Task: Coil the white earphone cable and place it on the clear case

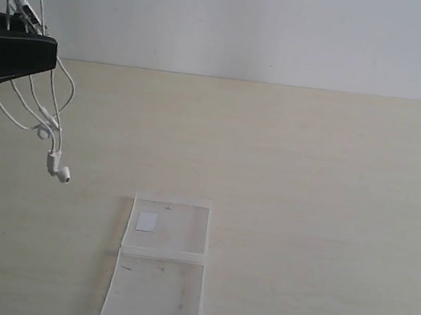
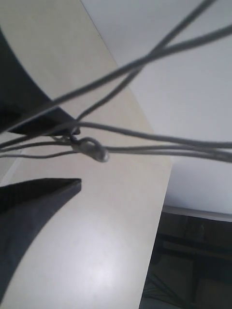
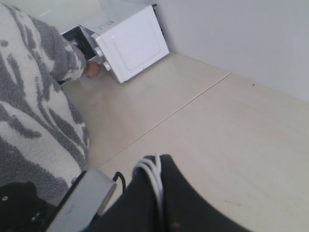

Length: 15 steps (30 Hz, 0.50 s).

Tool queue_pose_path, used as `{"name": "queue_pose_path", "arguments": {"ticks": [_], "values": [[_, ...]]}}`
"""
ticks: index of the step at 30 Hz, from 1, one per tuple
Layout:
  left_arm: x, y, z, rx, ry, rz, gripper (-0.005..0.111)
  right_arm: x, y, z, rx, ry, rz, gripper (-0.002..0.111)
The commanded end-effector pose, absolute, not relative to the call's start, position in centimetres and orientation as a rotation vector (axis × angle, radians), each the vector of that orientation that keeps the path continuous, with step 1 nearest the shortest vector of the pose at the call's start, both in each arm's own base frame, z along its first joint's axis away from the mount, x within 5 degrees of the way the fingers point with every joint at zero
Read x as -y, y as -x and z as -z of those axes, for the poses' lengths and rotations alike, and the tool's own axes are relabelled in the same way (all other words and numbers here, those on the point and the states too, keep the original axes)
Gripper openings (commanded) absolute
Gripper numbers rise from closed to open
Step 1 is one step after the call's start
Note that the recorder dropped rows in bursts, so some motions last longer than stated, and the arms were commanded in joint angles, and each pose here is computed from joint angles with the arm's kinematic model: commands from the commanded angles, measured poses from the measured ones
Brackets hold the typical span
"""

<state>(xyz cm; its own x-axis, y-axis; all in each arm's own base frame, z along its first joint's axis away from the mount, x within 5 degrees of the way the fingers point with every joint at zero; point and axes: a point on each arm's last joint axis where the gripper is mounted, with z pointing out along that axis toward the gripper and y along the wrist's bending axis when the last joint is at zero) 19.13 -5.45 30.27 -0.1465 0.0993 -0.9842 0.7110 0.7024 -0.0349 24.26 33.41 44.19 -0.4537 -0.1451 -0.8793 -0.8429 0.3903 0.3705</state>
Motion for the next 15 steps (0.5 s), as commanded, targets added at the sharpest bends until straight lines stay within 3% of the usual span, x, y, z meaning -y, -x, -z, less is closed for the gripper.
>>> {"name": "queue_pose_path", "arguments": {"ticks": [1,15], "values": [[5.56,-19.12,-30.19,-1.656,-0.649,0.620,0.032,-33.43,-23.95,-44.95,-1.811,0.838,-1.163,0.000],[5.56,-19.12,-30.19,-1.656,-0.649,0.620,0.032,-33.65,-23.58,-45.48,-1.777,0.818,-1.263,0.000]]}}
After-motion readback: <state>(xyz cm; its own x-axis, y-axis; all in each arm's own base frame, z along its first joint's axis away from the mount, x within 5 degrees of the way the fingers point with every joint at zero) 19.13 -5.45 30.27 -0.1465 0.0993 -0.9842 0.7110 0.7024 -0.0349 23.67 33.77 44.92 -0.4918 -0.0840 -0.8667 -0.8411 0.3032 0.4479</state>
